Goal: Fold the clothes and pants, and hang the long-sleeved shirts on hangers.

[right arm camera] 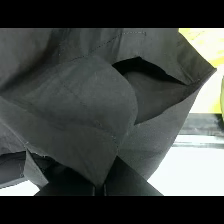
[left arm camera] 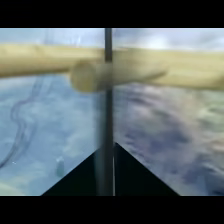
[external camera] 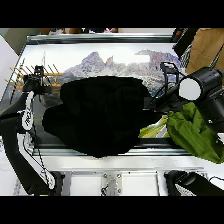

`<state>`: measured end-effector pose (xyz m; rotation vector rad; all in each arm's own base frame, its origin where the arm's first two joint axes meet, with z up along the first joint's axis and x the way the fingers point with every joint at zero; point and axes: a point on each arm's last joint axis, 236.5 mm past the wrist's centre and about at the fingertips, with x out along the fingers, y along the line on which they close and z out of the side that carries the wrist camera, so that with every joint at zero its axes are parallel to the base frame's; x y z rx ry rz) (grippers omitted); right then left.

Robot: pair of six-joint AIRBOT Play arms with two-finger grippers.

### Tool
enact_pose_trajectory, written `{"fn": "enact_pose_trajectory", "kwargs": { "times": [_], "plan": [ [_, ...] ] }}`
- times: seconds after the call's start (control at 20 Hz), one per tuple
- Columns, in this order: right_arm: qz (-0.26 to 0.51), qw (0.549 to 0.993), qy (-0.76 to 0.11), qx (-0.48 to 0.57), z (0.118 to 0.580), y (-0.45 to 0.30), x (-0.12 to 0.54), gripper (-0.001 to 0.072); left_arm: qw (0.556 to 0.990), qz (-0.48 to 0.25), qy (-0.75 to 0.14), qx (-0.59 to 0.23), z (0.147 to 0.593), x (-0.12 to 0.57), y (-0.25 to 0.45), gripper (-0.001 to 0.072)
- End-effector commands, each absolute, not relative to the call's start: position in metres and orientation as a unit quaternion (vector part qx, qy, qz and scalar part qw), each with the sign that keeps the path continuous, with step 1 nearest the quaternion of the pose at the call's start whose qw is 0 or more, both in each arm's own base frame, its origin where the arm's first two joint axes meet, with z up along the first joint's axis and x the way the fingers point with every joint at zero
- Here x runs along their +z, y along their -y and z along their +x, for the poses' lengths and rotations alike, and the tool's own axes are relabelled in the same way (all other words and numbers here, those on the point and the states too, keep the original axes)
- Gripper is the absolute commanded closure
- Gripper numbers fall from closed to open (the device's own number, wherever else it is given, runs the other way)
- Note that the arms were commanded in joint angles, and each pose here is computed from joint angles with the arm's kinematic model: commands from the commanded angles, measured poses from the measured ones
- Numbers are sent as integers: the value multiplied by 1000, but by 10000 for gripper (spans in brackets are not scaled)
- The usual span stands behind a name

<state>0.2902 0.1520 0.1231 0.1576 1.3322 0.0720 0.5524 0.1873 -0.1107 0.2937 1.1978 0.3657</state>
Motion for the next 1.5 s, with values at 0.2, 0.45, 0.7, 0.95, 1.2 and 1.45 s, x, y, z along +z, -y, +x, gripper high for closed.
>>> {"fn": "enact_pose_trajectory", "kwargs": {
  "times": [0.2, 0.45, 0.7, 0.95, 1.2, 1.45],
  "plan": [
    [73, 782, -618, 33, 290, -152, 123, 696, 802, 137, -556, 173, 553, -103, -186, 696],
    [73, 782, -618, 33, 290, -152, 123, 697, 827, 138, -515, 179, 561, -45, -179, 697],
    [73, 782, -618, 33, 290, -152, 123, 696, 849, 154, -476, 170, 562, 25, -155, 697],
    [73, 783, -617, 33, 290, -152, 123, 696, 845, 200, -487, 94, 538, 77, -96, 696],
    [73, 782, -618, 33, 290, -152, 123, 697, 805, 223, -470, -286, 466, 115, 55, 697],
    [73, 782, -618, 33, 290, -152, 123, 696, 786, 218, -387, -431, 415, 172, 110, 696]
  ]
}}
